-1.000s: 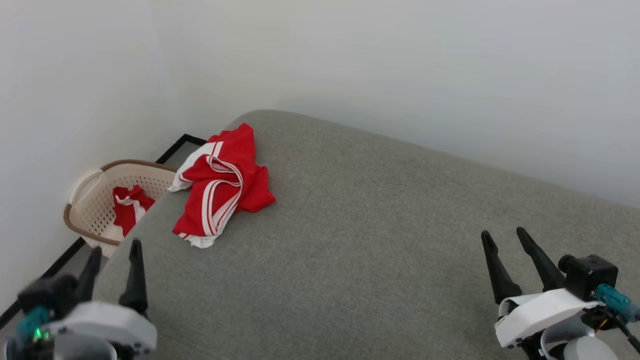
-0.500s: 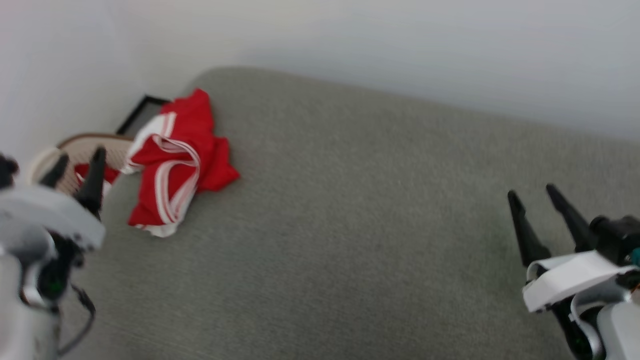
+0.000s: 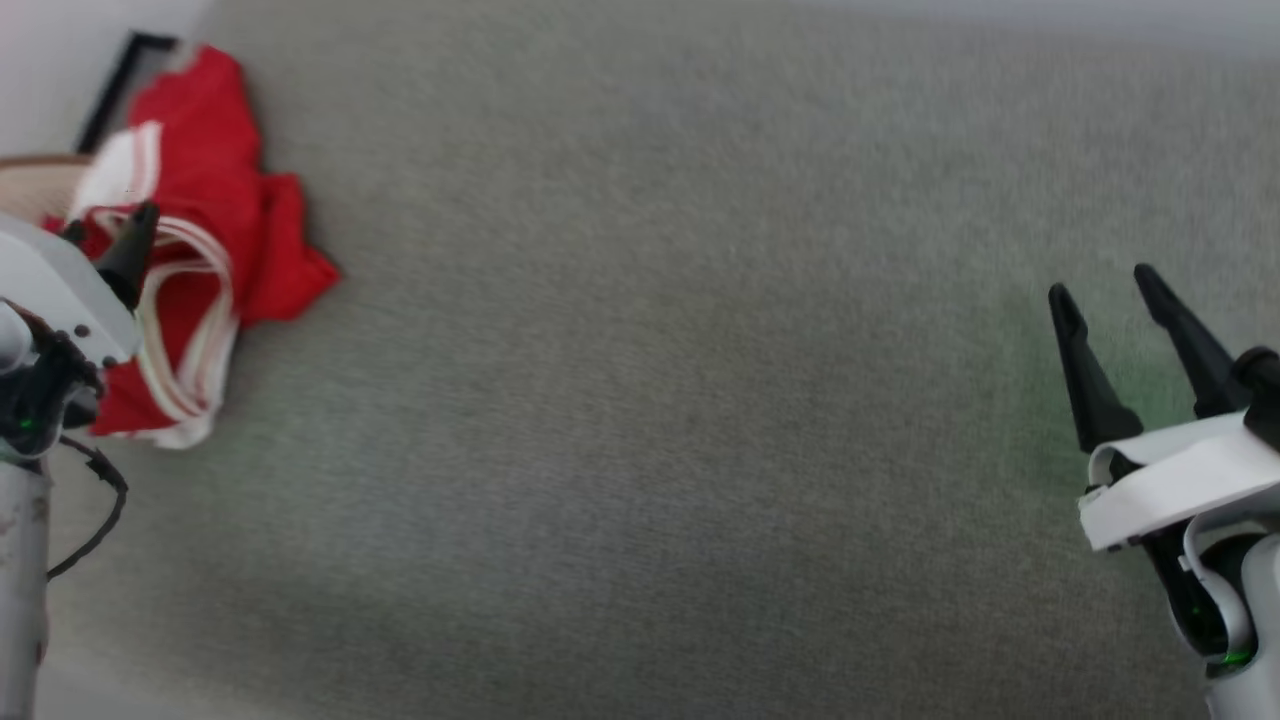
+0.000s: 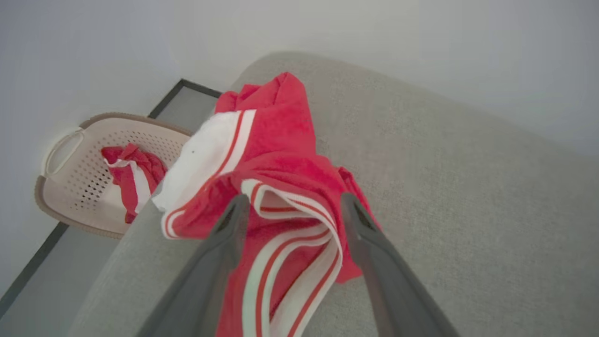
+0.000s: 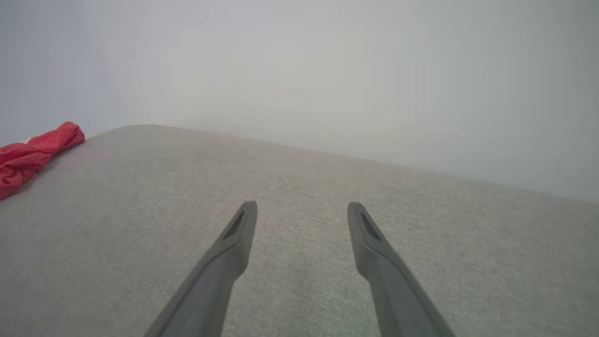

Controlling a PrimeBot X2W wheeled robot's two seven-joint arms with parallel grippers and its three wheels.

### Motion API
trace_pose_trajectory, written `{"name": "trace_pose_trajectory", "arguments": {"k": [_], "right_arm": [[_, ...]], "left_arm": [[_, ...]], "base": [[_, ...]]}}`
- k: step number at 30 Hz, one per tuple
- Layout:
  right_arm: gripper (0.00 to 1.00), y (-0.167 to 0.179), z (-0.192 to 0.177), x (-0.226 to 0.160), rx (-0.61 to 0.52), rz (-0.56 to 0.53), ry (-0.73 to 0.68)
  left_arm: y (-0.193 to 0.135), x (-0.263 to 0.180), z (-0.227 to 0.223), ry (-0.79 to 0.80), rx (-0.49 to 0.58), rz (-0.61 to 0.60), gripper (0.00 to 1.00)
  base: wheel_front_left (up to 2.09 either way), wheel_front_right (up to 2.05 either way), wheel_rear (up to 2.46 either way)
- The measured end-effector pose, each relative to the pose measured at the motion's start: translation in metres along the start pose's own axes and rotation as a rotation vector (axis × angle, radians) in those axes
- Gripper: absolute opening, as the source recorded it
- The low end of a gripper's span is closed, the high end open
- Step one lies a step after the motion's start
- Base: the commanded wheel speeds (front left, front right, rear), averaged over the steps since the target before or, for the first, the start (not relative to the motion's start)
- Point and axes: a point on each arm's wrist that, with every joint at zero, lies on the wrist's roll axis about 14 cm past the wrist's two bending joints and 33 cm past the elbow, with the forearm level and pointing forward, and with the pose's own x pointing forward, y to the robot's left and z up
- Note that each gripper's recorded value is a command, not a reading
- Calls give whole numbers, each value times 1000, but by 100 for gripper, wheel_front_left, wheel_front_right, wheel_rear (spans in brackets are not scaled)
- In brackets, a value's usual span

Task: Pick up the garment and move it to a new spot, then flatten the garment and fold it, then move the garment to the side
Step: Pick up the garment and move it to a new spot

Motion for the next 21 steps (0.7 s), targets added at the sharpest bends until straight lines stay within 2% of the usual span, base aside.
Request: {"name": "trace_pose_trajectory", "arguments": {"k": [9, 18, 19, 20, 21], "right_arm": [[100, -26, -41, -1, 5, -49, 91], [100, -40, -55, -5, -3, -79, 129], [100, -40, -55, -6, -3, -80, 129], [100, -41, -55, -6, -4, -83, 129], [100, -41, -54, -6, -4, -84, 127]], "left_arm": [[1, 52, -74, 271, 10, 68, 100], [1, 75, -93, 325, -3, 104, 99], [2, 75, -92, 319, 4, 108, 43], [2, 74, -91, 318, 3, 111, 0], [3, 73, -89, 315, 5, 114, 0]], "base": [[0, 0, 0], [0, 0, 0], [0, 0, 0], [0, 0, 0], [0, 0, 0]]}}
